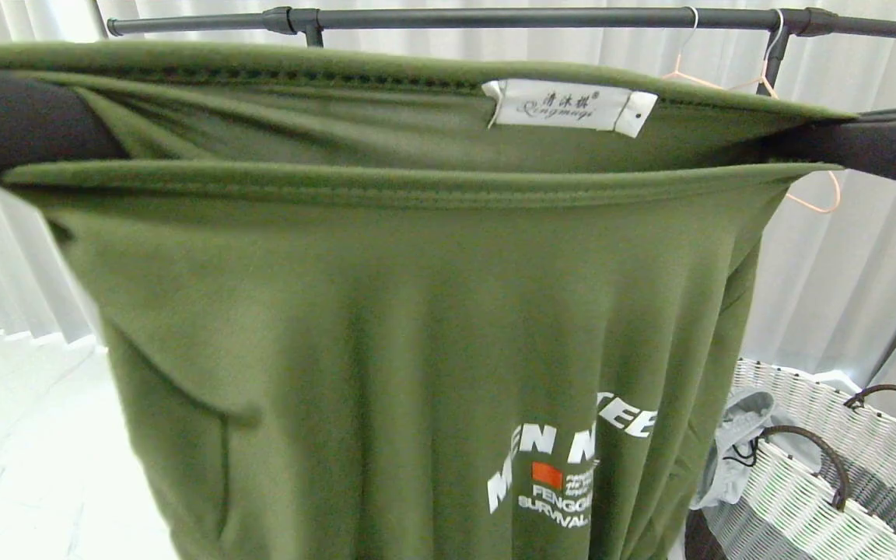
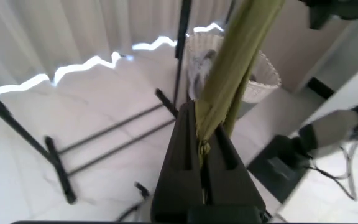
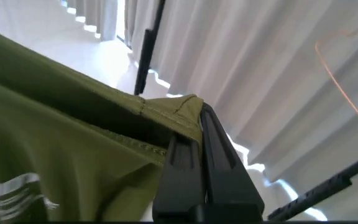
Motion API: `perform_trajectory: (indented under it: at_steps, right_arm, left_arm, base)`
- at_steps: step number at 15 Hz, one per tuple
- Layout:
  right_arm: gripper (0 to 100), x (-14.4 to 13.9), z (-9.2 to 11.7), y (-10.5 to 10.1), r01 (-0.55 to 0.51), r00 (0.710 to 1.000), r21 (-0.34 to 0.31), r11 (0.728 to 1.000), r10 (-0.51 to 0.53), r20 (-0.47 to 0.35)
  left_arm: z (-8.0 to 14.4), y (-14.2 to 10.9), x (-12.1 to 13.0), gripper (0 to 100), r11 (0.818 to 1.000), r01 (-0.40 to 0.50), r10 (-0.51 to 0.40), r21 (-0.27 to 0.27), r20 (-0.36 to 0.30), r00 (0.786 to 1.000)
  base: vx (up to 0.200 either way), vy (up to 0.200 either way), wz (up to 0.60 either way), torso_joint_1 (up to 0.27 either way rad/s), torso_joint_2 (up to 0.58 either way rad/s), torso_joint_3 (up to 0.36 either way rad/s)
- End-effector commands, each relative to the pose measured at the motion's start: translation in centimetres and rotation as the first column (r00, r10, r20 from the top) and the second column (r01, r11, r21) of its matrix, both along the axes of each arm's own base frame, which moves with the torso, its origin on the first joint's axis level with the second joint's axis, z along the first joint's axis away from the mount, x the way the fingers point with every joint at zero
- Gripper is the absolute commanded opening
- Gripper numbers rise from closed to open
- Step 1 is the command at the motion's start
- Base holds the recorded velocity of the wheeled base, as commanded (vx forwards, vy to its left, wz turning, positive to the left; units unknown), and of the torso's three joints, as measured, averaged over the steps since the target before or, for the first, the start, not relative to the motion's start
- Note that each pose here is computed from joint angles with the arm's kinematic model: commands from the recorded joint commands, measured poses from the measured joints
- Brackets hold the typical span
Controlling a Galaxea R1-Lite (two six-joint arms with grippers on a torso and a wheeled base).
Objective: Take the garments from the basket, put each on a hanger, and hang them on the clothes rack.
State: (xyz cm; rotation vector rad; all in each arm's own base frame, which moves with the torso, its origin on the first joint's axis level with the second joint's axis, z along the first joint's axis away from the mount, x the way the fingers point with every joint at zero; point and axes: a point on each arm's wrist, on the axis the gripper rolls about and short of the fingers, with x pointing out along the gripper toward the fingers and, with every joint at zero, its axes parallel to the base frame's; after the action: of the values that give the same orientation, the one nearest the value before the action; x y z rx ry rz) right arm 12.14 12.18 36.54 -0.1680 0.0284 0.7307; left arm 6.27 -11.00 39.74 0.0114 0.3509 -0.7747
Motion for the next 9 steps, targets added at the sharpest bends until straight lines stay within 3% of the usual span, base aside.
perform_trajectory:
  at_steps: [1,3,9]
  right_arm:
    - [0,-0.6,0.0,-0.7,0.003,1.0,0.011,1.0,-0.003,-0.019]
    - [0,-1.6,-1.2,-0.6,-0.047,0.998,-0.018,0.999,0.046,-0.051]
    - [0,-2.3,-1.9,-0.2,-0.092,0.994,-0.034,0.995,0.09,-0.066]
  left_arm:
    - [-0.7,-1.8,2.6,0,0.996,-0.047,0.048,0.072,-0.014,0.999]
    - [-2.3,-2.9,3.4,0,0.993,-0.043,0.047,0.11,-0.033,0.998]
    - [-2.6,-3.7,3.8,0,0.995,-0.04,0.041,0.09,-0.004,0.999]
  base:
    - [0.0,0.0,0.0,0.0,0.0,0.0]
    - [0.0,0.0,0.0,0.0,0.0,0.0]
    - [0.0,0.0,0.0,0.0,0.0,0.0]
